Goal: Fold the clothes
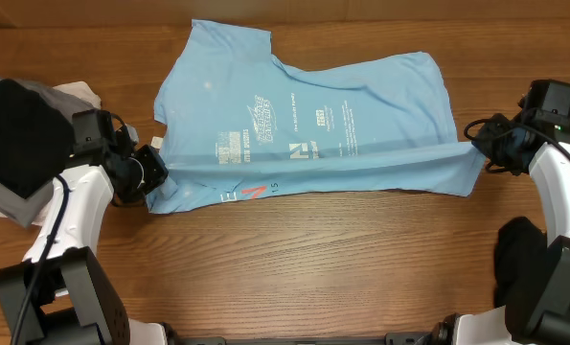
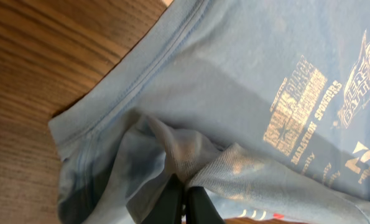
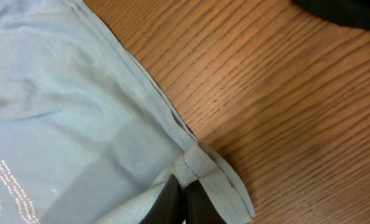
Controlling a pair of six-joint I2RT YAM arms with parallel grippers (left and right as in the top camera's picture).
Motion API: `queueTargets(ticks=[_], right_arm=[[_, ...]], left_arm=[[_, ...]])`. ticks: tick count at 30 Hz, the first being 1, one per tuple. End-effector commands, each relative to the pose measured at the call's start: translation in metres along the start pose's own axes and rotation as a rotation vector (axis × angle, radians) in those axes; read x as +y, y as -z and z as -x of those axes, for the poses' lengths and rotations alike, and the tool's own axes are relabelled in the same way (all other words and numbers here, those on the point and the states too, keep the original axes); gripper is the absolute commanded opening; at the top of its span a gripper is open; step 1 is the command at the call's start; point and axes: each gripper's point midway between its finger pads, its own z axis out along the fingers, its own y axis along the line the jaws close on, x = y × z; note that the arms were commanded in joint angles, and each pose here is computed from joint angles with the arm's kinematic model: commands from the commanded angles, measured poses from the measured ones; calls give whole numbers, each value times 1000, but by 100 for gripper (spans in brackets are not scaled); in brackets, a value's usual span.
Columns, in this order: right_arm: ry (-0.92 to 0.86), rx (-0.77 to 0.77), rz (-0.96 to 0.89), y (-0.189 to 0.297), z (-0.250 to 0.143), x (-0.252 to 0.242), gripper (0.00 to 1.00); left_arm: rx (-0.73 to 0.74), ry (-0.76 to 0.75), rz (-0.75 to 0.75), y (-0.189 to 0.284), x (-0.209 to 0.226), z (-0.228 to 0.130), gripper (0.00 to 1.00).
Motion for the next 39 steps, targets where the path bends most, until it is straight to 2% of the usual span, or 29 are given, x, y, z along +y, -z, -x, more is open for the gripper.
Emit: queueTargets(ticks=[1, 11, 13, 16, 26, 27, 28, 29, 30, 33, 39], right_arm=[[8, 10, -14, -9, -2, 0, 4], [54, 60, -19, -54, -13, 9, 5], [85, 39, -5, -55, -9, 14, 5], [113, 6, 14, -56, -2, 22, 11], [115, -13, 22, -56, 2, 24, 11], [115, -9, 20, -56, 1, 24, 15], [114, -2, 18, -56, 0, 23, 21], [114, 5, 14, -56, -2, 22, 22], [113, 17, 8, -56, -5, 21, 22], [111, 63, -12, -56, -16, 15, 23], [105, 113, -107, -58, -31, -7, 22]], left_arm=[[6, 3, -12, -6, -1, 0, 4], [-23, -58, -17, -11, -20, 2, 4], [-28, -66, 3, -13, -19, 1, 4], [-43, -68, 44, -13, -16, 2, 4], [-51, -56, 57, -13, -13, 4, 4], [-51, -50, 57, -13, -13, 4, 5], [-51, -50, 57, -13, -13, 4, 19], [-52, -51, 57, -13, -13, 4, 35], [-51, -51, 57, -13, -13, 4, 45], [-51, -51, 57, -13, -13, 4, 56], [-44, -50, 51, -13, -14, 2, 58]])
